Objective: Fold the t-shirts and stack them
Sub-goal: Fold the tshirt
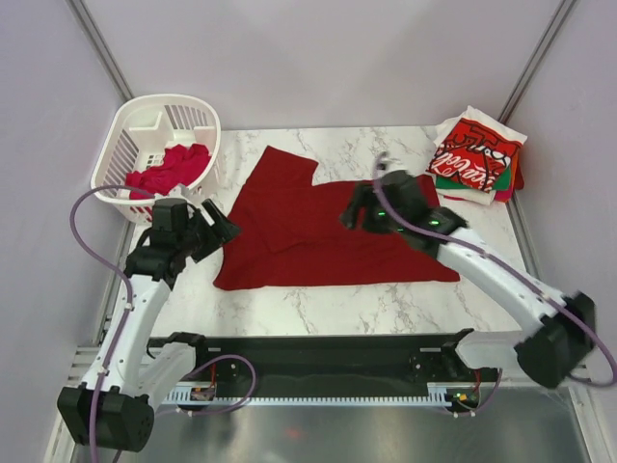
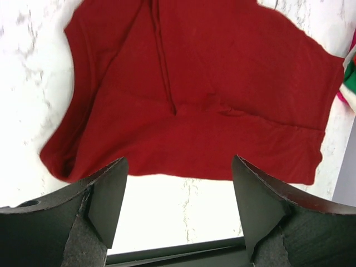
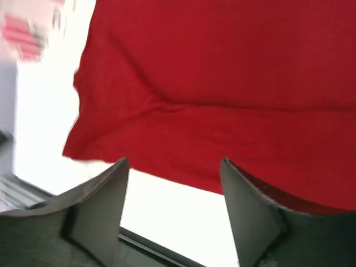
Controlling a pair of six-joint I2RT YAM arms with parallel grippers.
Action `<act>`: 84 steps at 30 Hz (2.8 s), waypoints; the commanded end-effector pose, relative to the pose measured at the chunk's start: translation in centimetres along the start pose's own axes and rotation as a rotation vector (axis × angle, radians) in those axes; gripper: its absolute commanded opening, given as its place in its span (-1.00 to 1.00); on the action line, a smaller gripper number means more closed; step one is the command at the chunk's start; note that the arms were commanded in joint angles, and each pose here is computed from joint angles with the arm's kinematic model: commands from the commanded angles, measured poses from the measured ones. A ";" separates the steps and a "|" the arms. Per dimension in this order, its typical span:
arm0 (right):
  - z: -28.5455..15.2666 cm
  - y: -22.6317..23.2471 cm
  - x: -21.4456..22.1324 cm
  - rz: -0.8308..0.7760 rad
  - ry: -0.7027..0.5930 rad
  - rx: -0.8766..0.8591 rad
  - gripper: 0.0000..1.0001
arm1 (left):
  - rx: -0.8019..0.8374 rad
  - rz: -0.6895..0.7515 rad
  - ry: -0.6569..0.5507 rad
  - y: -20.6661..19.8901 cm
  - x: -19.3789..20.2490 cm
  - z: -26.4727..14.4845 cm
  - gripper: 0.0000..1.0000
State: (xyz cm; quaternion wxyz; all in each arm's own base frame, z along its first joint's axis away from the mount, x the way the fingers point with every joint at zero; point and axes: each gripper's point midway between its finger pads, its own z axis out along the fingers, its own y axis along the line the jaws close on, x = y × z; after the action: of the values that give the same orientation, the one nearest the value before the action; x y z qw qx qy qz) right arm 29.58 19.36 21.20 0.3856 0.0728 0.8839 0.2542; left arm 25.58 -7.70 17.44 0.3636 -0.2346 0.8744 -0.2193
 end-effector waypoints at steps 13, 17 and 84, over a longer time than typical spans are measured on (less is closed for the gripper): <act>15.4 14.9 12.3 -0.675 0.281 -0.141 -0.03 | -0.019 0.235 -0.203 1.0 -2.2 -6.1 0.74; 17.7 15.5 14.1 -0.706 0.325 -0.143 0.02 | -0.044 0.234 -0.266 1.6 -2.9 -6.6 0.72; 24.3 7.4 -1.8 -0.620 0.104 0.177 0.82 | -0.077 0.230 -0.277 2.1 -3.2 -6.5 0.75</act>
State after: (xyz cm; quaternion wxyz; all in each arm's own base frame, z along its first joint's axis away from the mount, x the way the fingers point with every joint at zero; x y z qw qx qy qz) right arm 46.51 34.94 10.28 0.3692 -0.1912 0.9077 0.0569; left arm 21.86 -3.00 21.60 0.4837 -0.1900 0.8462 -0.1175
